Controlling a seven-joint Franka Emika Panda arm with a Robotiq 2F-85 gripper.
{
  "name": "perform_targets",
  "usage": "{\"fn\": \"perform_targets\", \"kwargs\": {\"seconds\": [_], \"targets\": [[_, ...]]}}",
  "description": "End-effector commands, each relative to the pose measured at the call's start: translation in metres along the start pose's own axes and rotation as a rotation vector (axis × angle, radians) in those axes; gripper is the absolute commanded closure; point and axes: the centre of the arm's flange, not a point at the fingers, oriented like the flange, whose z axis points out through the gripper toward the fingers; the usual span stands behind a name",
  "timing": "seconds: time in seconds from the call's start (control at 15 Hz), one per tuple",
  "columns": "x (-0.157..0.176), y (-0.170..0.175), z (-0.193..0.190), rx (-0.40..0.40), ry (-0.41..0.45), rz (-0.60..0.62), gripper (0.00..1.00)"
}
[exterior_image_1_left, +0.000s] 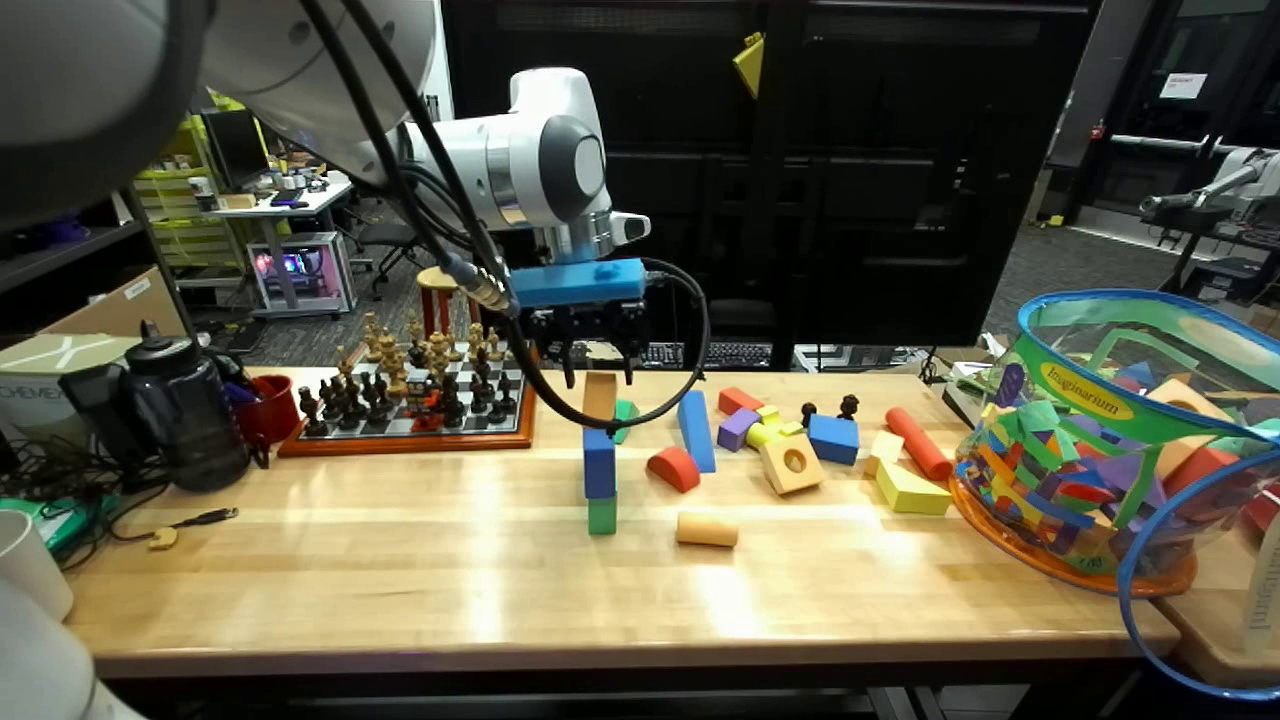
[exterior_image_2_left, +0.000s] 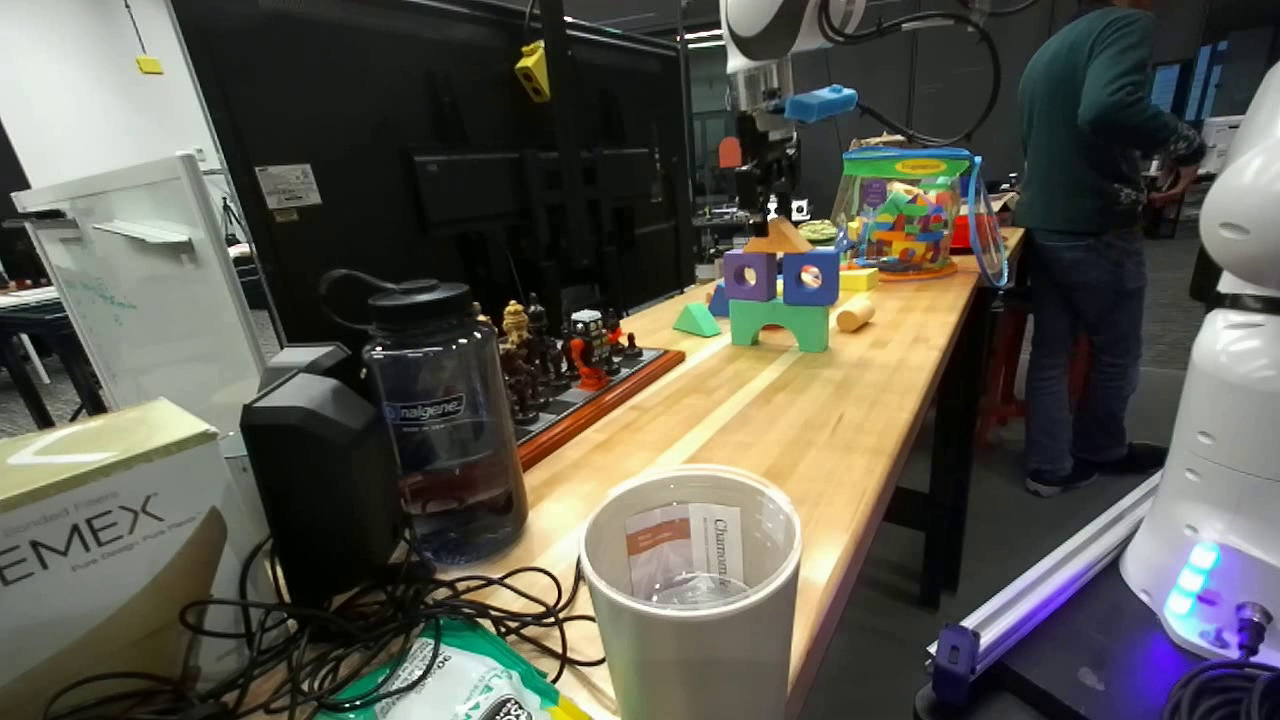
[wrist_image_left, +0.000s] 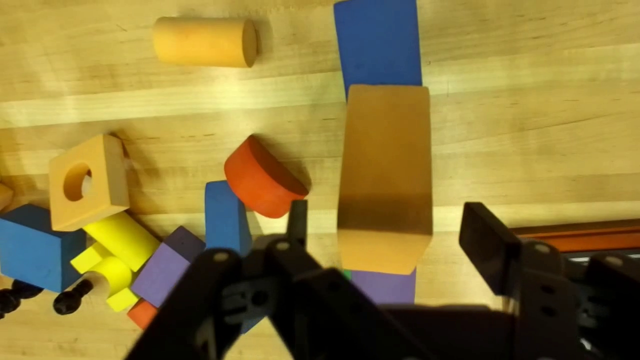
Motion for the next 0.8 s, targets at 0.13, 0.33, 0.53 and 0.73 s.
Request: {"fn": "perform_targets", "kwargs": {"seconds": [0.13, 0.33, 0.53, 0.73], "targets": [[-0.006, -0.002, -0.011, 0.002, 0.032, 0.005, 0.0], [-0.013, -0.004, -0.022, -0.012, 0.071, 0.007, 0.0], [-0.019, -0.005, -0.036, -0.026, 0.116, 0.009, 0.0], [-0.023, -0.004, -0.047, -0.035, 0.154, 0.017, 0.0]]}}
